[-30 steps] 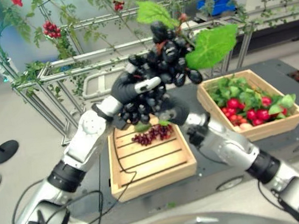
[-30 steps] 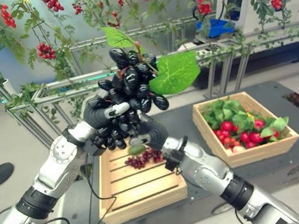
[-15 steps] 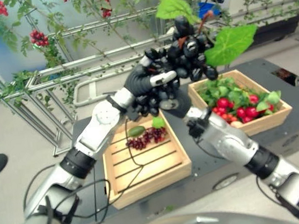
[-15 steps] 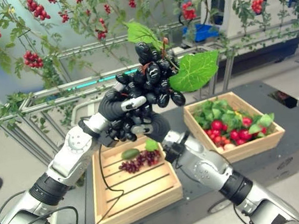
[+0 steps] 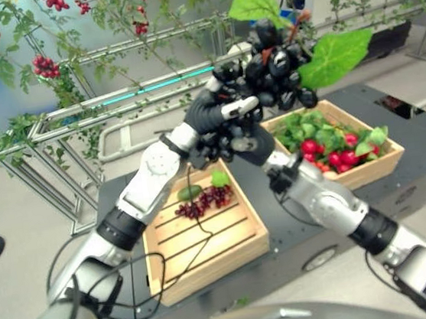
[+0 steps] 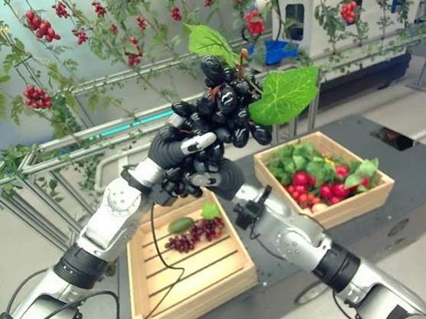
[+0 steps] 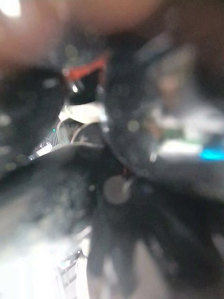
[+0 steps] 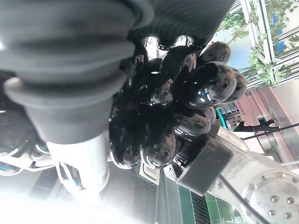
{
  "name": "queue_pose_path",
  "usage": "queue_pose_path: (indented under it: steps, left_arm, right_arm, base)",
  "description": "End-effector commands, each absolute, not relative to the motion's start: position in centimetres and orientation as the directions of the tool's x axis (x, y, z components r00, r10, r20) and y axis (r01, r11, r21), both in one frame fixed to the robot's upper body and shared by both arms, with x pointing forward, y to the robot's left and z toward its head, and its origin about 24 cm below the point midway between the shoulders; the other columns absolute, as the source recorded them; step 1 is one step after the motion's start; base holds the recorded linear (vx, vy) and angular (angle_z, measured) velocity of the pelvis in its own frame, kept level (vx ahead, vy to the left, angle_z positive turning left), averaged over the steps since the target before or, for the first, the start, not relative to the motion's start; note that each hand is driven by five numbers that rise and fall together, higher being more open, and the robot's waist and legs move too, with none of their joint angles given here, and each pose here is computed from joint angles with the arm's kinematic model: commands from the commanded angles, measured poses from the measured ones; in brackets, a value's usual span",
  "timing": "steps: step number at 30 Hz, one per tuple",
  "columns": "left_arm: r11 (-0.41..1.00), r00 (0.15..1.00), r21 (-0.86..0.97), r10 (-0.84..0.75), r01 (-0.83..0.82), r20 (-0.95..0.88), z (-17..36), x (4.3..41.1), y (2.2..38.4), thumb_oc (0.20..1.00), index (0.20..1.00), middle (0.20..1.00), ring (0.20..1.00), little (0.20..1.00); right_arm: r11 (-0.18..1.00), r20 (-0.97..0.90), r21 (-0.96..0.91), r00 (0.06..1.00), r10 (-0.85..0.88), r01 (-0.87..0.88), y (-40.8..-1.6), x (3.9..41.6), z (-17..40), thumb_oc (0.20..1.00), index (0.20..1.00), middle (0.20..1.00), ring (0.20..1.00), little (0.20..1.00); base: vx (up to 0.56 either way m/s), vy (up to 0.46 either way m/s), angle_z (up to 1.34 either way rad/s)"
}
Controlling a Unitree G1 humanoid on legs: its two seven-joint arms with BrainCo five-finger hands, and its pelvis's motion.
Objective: Pick up the fruits from the basket on one side to the basket on the other side
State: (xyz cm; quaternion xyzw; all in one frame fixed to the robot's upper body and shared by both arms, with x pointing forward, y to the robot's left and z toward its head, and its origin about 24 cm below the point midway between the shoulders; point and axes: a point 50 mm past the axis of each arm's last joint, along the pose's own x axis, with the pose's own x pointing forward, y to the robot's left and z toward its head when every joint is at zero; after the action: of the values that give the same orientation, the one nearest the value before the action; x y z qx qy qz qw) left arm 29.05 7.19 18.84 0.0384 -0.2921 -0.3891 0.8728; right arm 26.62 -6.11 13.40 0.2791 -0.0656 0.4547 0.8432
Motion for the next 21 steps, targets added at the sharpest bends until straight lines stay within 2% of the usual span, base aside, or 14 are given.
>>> queue_pose_path:
  steps: [1, 3, 4, 7, 10, 21]
  left_arm:
    - [0.562, 0.404, 0.324, -0.802, 0.761, 0.441, 19.1, 28.9, 0.9, 0.2, 0.2, 0.2, 0.2, 0.2]
    - [0.562, 0.404, 0.324, -0.801, 0.761, 0.442, 19.2, 28.8, 0.9, 0.2, 0.2, 0.2, 0.2, 0.2]
    - [0.563, 0.403, 0.323, -0.8, 0.761, 0.444, 19.2, 28.8, 0.8, 0.2, 0.2, 0.2, 0.2, 0.2]
    - [0.565, 0.408, 0.317, -0.798, 0.762, 0.443, 19.1, 28.8, 0.6, 0.2, 0.2, 0.2, 0.2, 0.2]
    - [0.573, 0.414, 0.313, -0.792, 0.757, 0.449, 19.1, 28.9, 0.7, 0.2, 0.2, 0.2, 0.2, 0.2]
    - [0.581, 0.425, 0.291, -0.783, 0.76, 0.454, 18.9, 28.8, 0.1, 0.2, 0.2, 0.2, 0.2, 0.2]
  right_arm:
    - [-0.082, 0.709, 0.109, 0.019, 0.705, -0.991, 2.6, 21.1, 23.9, 0.401, 0.401, 0.401, 0.401, 0.401]
    - [-0.09, 0.714, 0.118, 0.021, 0.7, -0.989, 2.8, 21.1, 24.0, 0.347, 0.347, 0.347, 0.347, 0.347]
    - [-0.101, 0.72, 0.119, 0.016, 0.694, -0.988, 3.0, 21.0, 24.1, 0.294, 0.294, 0.294, 0.294, 0.294]
    - [-0.12, 0.723, 0.145, 0.023, 0.691, -0.982, 3.5, 20.9, 24.0, 0.275, 0.275, 0.275, 0.275, 0.275]
    - [-0.139, 0.727, 0.133, 0.001, 0.687, -0.981, 3.9, 20.5, 24.3, 0.2, 0.2, 0.2, 0.2, 0.2]
    - [-0.126, 0.729, 0.153, 0.026, 0.684, -0.98, 4.0, 20.8, 24.0, 0.2, 0.2, 0.2, 0.2, 0.2]
  base:
    - [0.0, 0.0, 0.0]
    - [0.0, 0.0, 0.0]
    - [0.0, 0.0, 0.0]
    - [0.0, 0.0, 0.0]
    - [0.0, 0.0, 0.0]
    - [0.0, 0.0, 0.0]
